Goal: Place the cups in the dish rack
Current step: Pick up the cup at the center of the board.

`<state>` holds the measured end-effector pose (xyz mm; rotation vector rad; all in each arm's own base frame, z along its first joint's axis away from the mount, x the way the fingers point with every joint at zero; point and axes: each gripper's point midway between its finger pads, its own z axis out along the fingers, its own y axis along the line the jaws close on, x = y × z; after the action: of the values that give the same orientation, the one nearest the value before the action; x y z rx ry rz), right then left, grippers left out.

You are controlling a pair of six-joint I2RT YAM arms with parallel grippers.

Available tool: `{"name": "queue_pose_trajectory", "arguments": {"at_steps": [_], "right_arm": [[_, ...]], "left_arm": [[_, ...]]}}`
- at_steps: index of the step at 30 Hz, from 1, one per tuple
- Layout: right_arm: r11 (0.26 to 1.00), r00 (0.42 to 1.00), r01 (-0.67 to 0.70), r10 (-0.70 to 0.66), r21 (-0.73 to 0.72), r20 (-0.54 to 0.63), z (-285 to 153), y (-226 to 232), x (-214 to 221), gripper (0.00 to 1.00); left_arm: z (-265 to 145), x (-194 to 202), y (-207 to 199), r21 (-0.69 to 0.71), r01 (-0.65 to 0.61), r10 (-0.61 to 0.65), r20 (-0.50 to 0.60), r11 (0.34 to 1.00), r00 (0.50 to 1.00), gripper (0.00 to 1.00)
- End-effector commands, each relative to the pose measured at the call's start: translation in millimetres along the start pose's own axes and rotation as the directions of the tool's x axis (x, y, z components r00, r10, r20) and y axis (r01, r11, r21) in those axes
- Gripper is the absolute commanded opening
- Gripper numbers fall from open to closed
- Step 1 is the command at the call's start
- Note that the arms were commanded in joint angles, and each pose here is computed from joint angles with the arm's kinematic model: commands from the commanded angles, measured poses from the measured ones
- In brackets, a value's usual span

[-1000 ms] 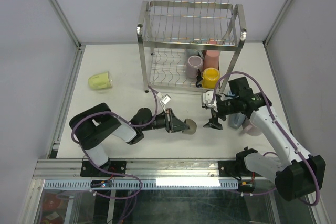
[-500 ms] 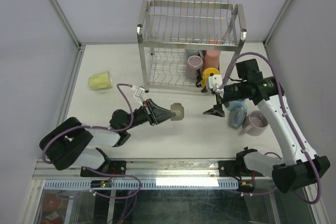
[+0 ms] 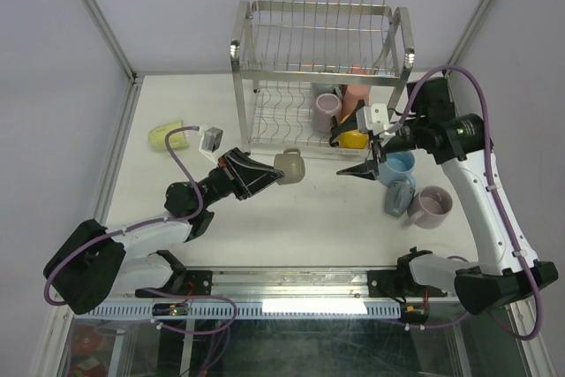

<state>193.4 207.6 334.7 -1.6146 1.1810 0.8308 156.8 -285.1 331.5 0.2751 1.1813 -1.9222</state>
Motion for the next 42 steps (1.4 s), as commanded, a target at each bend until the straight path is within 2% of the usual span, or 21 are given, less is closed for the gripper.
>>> {"name": "queue_pose_trajectory", "arguments": {"at_steps": [1, 6, 21, 30, 35, 39, 42], "right_arm": [[0.998, 0.994, 0.057, -0.057, -0.005, 0.095, -4.7, -3.4, -34.8, 0.9], [0.998, 0.994, 0.056, -0.055, -0.006, 0.092, -3.6, -5.2, -32.4, 0.9], [0.997, 0.995, 0.08, -0.08, 0.003, 0.067, -0.8, -12.9, -22.7, 0.9], [0.998, 0.994, 0.053, -0.057, 0.045, 0.093, 1.5, -24.8, -26.0, 0.89], [0.998, 0.992, -0.018, 0.011, 0.058, 0.123, 6.6, -31.5, -23.5, 0.88], [0.996, 0.986, -0.068, 0.059, 0.054, 0.158, 14.1, -36.6, -18.0, 0.87], [0.996, 0.988, -0.048, 0.037, 0.072, 0.148, 17.2, -42.3, -14.6, 0.87]], "left_arm": [[8.9, -34.1, -61.2, 0.237, -0.074, 0.052, 0.097, 0.969, 0.994, 0.0], [7.4, -44.4, -66.4, 0.277, -0.06, 0.025, 0.127, 0.959, 0.992, 0.0], [15.0, -62.3, -63.1, 0.273, -0.019, -0.032, 0.184, 0.962, 0.982, 0.0], [17.2, -83.0, -62.0, 0.285, 0.098, -0.173, 0.25, 0.953, 0.953, 0.0], [18.7, -94.6, -59.9, 0.303, 0.18, -0.268, 0.279, 0.936, 0.922, 0.0], [21.8, -97.9, -60.7, 0.335, 0.295, -0.384, 0.241, 0.895, 0.891, 0.0], [23.4, -97.5, -68.2, 0.357, 0.336, -0.422, 0.199, 0.872, 0.884, 0.0]]}}
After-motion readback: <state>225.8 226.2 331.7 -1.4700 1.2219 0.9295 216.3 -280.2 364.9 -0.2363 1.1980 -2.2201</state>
